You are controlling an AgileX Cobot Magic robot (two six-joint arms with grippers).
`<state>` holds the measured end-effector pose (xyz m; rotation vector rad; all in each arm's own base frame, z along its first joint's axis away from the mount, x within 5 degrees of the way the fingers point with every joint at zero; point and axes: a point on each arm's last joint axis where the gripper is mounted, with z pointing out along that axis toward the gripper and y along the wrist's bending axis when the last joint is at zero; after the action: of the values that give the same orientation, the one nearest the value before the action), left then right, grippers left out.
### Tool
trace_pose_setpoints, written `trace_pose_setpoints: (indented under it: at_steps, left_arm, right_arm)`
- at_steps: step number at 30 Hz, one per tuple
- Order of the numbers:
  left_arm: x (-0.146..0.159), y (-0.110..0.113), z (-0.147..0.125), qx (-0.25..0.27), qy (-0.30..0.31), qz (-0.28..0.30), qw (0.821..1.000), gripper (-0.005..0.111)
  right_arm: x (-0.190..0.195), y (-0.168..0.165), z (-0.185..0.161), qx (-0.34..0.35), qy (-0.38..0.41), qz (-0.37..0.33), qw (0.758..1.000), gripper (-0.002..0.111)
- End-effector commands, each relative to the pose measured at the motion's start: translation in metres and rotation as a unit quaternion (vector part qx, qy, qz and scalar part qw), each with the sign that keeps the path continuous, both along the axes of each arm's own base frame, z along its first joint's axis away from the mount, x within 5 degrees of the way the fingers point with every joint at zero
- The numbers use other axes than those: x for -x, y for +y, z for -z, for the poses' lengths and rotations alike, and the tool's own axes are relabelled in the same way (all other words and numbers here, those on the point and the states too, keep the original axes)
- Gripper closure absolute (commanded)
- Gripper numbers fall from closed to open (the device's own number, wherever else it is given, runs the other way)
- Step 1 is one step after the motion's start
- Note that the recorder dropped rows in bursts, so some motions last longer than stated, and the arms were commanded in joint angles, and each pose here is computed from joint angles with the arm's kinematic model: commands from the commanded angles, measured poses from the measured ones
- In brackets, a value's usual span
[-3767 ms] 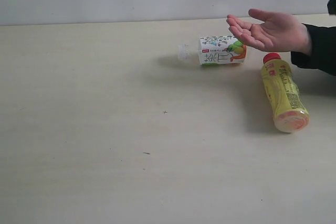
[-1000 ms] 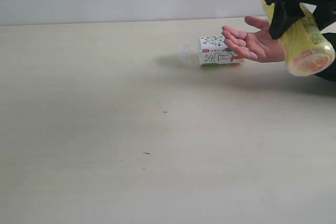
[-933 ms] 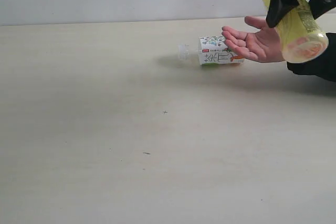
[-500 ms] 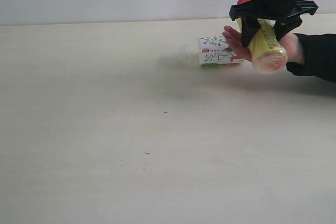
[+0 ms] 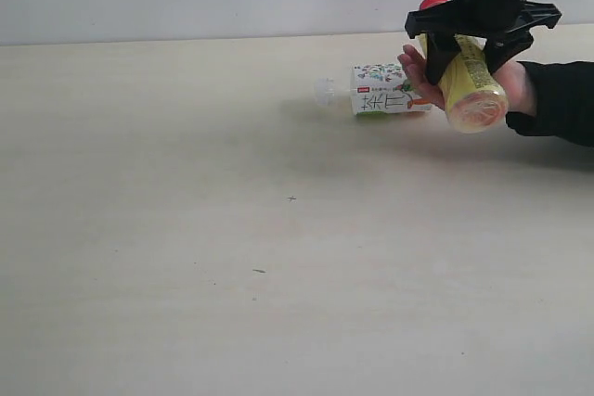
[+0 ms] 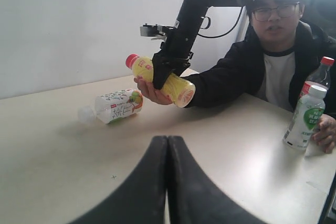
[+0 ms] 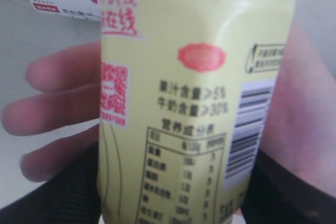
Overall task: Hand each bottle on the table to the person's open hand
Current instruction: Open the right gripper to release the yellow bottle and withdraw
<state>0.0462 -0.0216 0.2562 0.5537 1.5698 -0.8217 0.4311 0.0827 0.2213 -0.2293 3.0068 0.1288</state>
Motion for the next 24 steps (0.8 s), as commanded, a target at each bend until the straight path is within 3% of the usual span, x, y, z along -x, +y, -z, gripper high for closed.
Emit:
trace_pose_setpoints:
  at_steps: [1, 11, 14, 24]
  left_arm:
    - [0.0003, -0.0001, 0.0004, 0.002, -0.004, 0.004, 1.0, 0.107]
    - [0.0003, -0.0001, 0.0004, 0.002, -0.004, 0.004, 1.0, 0.107]
    - [0.0003, -0.0001, 0.0004, 0.002, -0.004, 0.004, 1.0, 0.107]
    - [0.0004, -0.0002, 0.0005, 0.003, -0.003, 0.004, 1.0, 0.107]
  right_arm:
    - [-0.0003, -0.0005, -0.0016, 0.005, -0.001, -0.002, 1.0, 0.085]
    - [-0.0003, -0.0004, -0.0016, 0.004, -0.001, -0.001, 1.0, 0.034]
    - [-0.0003, -0.0004, -0.0016, 0.004, -0.001, -0.001, 1.0, 0.029]
    - [0.0016, -0.0005, -0.0094, 0.001, -0.01, -0.001, 1.0, 0.029]
